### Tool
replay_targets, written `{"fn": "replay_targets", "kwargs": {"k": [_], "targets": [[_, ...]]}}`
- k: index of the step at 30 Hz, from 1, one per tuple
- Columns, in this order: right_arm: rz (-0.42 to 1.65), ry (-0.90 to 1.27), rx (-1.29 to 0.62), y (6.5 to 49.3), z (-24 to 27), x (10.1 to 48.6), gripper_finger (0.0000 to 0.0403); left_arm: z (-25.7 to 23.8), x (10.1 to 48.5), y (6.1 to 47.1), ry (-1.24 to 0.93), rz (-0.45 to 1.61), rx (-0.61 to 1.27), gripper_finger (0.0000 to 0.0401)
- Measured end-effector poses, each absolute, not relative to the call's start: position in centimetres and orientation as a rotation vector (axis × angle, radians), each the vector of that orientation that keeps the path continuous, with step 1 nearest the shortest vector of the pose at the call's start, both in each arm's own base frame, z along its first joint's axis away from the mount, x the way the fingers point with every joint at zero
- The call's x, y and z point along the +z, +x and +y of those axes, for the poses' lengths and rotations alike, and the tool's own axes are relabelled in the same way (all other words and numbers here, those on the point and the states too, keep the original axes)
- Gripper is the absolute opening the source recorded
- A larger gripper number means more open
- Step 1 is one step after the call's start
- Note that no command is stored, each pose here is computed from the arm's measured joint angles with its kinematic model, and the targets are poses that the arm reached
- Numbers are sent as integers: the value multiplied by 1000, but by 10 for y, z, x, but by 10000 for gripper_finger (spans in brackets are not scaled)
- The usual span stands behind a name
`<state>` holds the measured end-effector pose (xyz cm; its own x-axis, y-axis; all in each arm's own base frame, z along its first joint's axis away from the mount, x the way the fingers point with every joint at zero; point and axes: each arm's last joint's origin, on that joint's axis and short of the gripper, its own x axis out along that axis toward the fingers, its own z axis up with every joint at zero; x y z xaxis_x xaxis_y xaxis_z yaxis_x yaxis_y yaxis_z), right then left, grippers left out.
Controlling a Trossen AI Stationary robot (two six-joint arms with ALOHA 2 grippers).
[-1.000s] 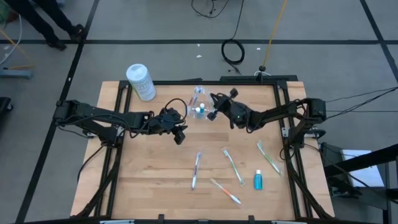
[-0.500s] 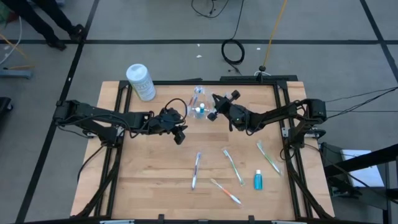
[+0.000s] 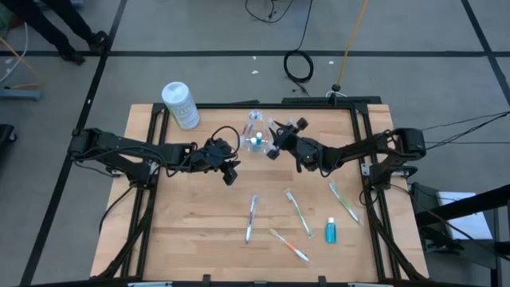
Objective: Pick & Place toothbrushing station
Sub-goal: Put the purple toothbrush into the transparent organizer
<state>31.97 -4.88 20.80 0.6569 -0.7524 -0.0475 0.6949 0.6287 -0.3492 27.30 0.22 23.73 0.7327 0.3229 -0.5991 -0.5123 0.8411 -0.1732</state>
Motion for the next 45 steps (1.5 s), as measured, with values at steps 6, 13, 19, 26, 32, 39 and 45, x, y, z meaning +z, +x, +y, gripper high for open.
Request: {"fn": "replay_targets", "kwargs": {"k": [6,13,19,26,32,39,45], "targets": [[232,-322,-802,311,-39,221,150,2,237,273,-341,588,469,159],[357,-290,-748,301,-28,218,152,2,237,273,-348,586,471,159],[456,-267,-690,295,-10,208,146,2,237,273,-349,586,471,159],[462,-265,-617,294,13,205,145,1,237,273,-392,588,456,159],[464,-278,-564,292,30,204,140,-5,237,273,-433,610,388,159],[474,-274,-542,290,37,202,139,-24,237,272,-518,604,366,159],[492,-203,-559,288,36,198,139,-47,225,276,-568,629,366,159]]}}
